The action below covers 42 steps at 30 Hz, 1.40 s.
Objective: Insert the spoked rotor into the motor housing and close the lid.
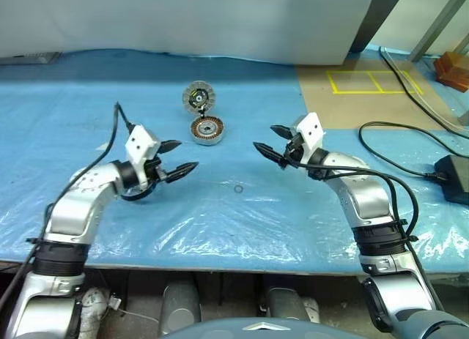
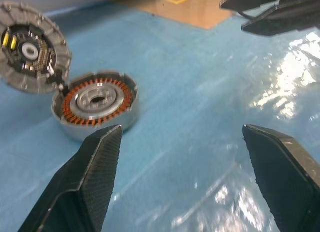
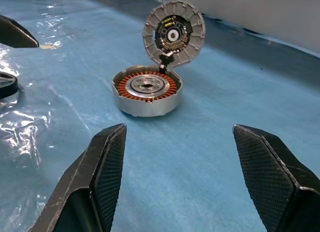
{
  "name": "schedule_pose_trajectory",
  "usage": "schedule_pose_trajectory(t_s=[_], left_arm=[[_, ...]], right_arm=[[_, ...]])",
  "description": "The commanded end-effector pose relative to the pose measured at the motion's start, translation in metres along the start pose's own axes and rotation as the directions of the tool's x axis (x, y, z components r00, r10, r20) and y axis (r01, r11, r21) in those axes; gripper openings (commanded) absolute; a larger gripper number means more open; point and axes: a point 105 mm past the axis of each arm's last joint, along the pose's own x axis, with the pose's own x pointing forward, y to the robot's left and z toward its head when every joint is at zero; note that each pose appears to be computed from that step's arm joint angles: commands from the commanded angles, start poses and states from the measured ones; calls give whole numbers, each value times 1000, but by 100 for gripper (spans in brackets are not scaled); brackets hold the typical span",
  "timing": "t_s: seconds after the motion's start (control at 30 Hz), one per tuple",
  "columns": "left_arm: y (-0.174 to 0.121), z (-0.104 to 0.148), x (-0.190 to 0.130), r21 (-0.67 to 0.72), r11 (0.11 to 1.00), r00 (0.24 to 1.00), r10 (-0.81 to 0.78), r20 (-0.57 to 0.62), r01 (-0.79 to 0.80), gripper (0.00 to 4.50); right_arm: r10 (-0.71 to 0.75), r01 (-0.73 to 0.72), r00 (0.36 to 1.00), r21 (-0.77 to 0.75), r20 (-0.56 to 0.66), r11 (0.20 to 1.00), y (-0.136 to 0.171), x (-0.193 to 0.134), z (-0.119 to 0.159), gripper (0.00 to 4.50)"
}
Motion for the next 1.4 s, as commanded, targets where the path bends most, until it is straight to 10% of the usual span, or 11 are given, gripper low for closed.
schedule_pose_trajectory(t_s=[0.03, 0.97, 1.4], left_arm=[[-2, 0, -12, 38, 997, 998, -63, -3, 63, 403], [18, 8, 1, 52, 993, 990, 98, 98, -104, 403], [30, 7, -1, 40, 982, 976, 179, 122, -185, 403]], right_arm=[[142, -142, 989, -14, 41, 990, 25, 3, 14, 356], [142, -147, 989, -118, -46, 982, 14, 22, 10, 356], [203, -226, 973, -269, -112, 936, 17, 104, 41, 356]])
